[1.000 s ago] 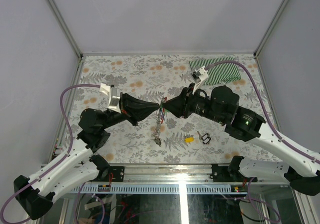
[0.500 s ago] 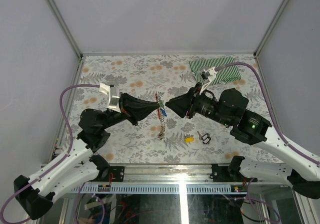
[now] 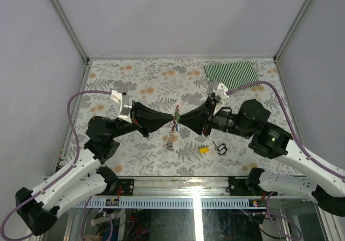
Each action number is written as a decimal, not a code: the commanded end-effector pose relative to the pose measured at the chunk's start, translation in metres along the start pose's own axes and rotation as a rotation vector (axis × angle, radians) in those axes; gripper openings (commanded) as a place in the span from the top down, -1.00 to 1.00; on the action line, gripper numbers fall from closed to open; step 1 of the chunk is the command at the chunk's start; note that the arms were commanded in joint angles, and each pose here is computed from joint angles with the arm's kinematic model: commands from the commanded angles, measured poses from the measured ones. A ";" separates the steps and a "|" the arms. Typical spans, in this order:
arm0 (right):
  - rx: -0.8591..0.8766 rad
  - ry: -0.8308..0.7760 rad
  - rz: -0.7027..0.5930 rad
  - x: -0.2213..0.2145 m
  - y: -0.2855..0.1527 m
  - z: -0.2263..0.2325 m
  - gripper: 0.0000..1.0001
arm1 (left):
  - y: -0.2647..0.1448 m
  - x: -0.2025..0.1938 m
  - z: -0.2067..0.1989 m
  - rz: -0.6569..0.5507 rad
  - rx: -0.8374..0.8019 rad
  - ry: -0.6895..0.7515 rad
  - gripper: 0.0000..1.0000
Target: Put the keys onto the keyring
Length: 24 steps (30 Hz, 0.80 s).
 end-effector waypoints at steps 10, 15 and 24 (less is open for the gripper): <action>0.215 -0.298 -0.007 -0.012 -0.011 0.010 0.48 | 0.006 0.023 -0.013 -0.065 -0.137 0.077 1.00; 0.224 -0.281 0.055 -0.025 -0.006 0.006 0.50 | 0.007 0.022 -0.012 -0.061 -0.132 0.076 1.00; 0.194 -0.273 0.122 -0.040 0.000 -0.004 0.46 | 0.008 0.023 -0.011 -0.061 -0.127 0.079 1.00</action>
Point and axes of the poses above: each gripper's point midway between its finger pads, its own y axis out along the fingers, its own z axis along the line the jaws close on, x = y × z, the point moved 6 cm from there along -y, back along the fingers, and after that the axes turned 11 degrees about y, right-handed, at the moved point
